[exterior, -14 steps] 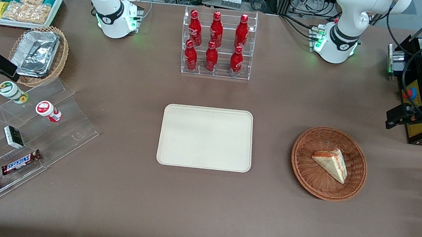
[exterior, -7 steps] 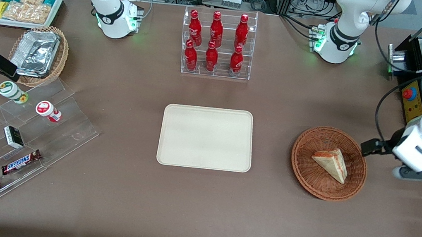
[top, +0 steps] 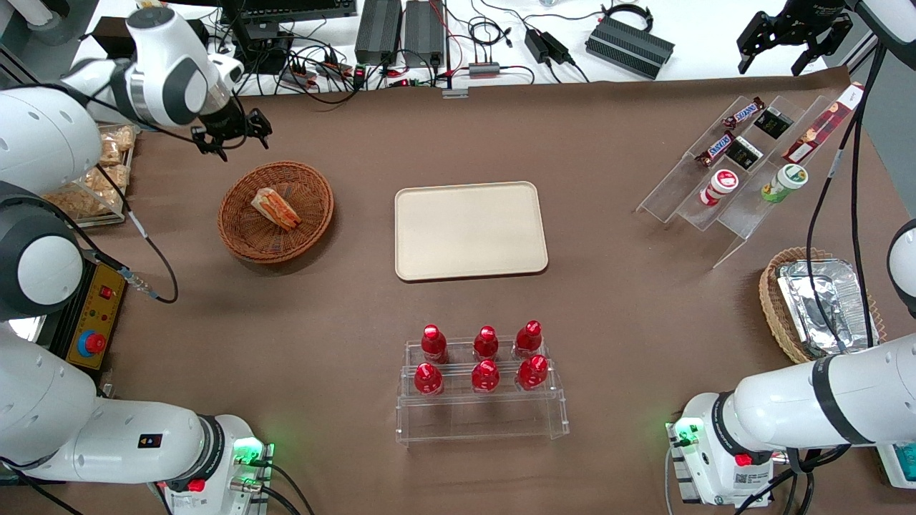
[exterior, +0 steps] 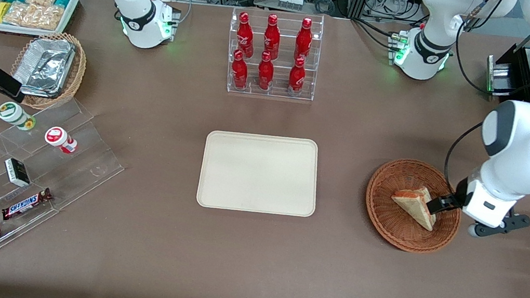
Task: Place sandwich from basket to tray
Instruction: 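Lower the left gripper and close it on the wrapped sandwich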
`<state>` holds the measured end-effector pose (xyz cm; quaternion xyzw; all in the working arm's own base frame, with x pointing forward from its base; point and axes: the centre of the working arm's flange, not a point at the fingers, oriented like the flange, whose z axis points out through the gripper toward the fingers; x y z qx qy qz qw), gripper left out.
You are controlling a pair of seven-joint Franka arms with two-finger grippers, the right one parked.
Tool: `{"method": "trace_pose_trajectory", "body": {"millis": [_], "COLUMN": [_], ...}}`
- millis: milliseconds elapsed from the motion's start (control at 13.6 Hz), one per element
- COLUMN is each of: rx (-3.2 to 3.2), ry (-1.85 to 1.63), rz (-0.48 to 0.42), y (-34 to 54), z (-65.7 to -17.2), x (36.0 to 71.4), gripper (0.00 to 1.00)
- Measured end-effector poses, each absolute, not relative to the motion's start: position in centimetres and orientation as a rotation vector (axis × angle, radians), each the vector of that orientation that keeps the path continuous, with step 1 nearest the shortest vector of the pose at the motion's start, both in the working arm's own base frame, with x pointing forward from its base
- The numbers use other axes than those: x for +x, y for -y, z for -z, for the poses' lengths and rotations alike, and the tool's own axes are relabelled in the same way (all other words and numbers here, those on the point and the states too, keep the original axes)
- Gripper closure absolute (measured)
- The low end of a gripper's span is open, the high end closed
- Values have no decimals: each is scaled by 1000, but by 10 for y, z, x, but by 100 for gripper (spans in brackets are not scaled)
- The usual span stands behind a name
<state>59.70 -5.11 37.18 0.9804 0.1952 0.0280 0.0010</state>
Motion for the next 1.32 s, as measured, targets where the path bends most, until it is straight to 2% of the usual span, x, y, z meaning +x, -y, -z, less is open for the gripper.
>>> {"method": "trace_pose_trajectory", "body": {"millis": [293, 953, 1320], "rx": [2975, 2896, 2847], "ry": [-885, -1122, -1200], "rz": [-173, -133, -163], "y": [50, 50, 51], "z": [-331, -289, -276], "x": [571, 538, 537], "gripper": [0, 0, 0]}}
